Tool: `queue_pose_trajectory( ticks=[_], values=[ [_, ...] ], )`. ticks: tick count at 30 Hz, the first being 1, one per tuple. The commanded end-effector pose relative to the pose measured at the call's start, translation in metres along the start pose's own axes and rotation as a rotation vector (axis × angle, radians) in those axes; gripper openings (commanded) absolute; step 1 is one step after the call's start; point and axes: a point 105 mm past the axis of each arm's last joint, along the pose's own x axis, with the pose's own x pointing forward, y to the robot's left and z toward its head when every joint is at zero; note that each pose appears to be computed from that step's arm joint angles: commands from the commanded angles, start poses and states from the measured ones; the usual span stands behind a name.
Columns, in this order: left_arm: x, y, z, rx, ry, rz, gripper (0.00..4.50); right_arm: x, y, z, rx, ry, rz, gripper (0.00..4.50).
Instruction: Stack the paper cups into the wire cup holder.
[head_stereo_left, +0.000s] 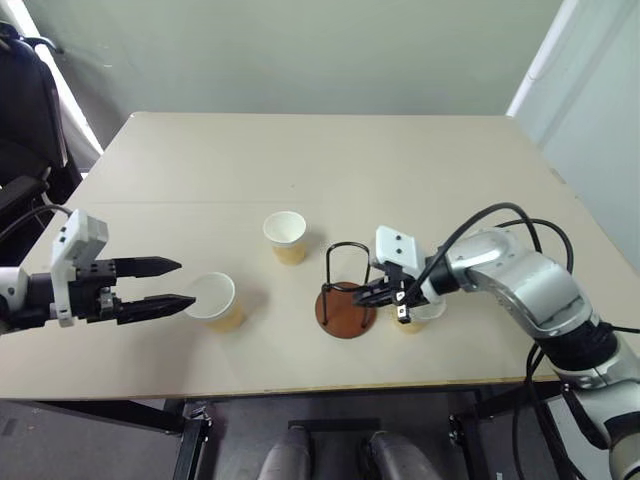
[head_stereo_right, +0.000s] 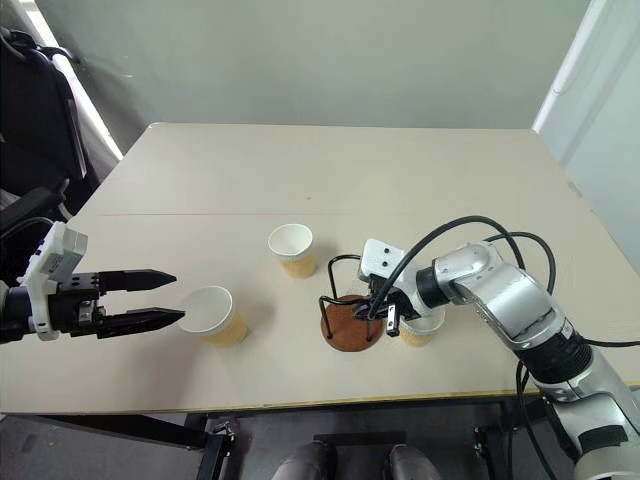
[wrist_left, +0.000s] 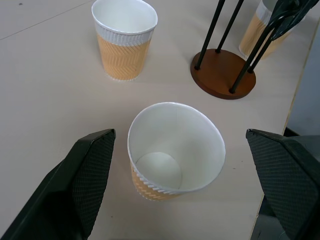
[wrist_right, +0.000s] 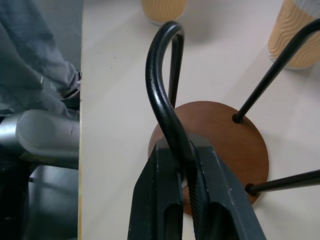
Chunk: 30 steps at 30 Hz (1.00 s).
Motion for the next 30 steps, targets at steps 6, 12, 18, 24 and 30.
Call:
queue_pose_trajectory(
  ticks=[6, 12, 18, 24, 30],
  values=[
    [-0.004, 0.002, 0.009, 0.032, -0.005, 0.006, 4.50, -0.003, 0.004, 0.004, -0.062, 0.010, 0.011, 2.45],
    [-0.006, 0.004, 0.016, 0.045, -0.021, -0.005, 4.50, -0.038, -0.007, 0.032, -0.188, 0.014, -0.077, 4.48],
    [-0.001, -0.004, 0.046, 0.157, -0.020, -0.072, 4.50, -0.095, -0.022, 0.044, -0.254, 0.087, -0.215, 4.48],
    [0.018, -0.022, 0.062, 0.247, -0.002, -0.181, 4.50, -0.121, 0.001, -0.008, -0.121, 0.248, -0.159, 4.48],
    [0.033, -0.035, 0.058, 0.273, 0.039, -0.249, 4.50, -0.110, 0.028, -0.032, -0.078, 0.296, -0.066, 4.48]
  ],
)
